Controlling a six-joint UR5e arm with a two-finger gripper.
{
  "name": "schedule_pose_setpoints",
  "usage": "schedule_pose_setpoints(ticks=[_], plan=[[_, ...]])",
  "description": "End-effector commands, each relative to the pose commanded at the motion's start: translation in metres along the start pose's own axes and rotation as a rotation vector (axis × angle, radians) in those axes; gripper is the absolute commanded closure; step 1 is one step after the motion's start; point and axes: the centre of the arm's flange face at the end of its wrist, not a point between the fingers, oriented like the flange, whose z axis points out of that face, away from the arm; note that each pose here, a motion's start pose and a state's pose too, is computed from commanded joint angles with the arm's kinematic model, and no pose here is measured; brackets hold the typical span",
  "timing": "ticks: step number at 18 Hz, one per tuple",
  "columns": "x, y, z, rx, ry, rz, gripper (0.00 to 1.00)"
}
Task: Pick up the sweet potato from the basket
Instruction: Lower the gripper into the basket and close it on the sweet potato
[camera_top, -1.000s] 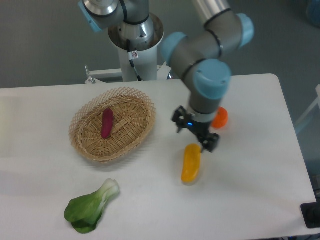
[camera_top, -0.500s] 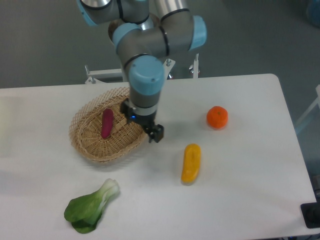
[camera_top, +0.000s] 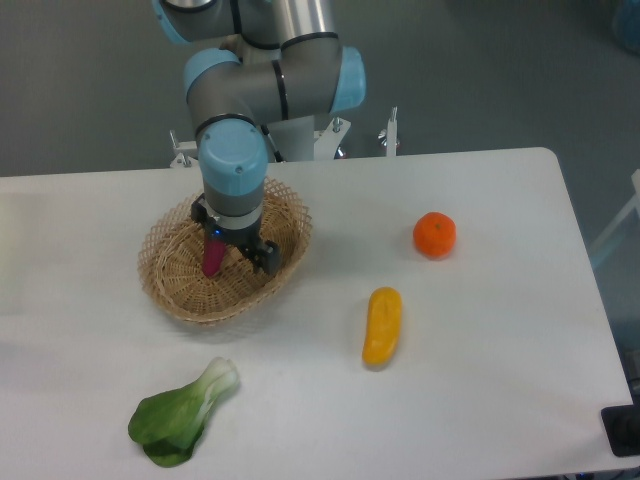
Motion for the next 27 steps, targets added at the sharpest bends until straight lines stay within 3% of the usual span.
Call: schedule_pose_setpoints(ticks=[9,20,25,27], plan=[[0.021,-0.006,0.017,-0.003,-0.007,-0.091,0.00],[0.025,-0.013,0.044,-0.007,-0.020,-0.118,0.00],[0.023,-0.015,0.050,-0.012,-0.016,-0.126,0.21],[0.022,-0.015,0.052,-0.016,-0.015,-0.127,0.36]])
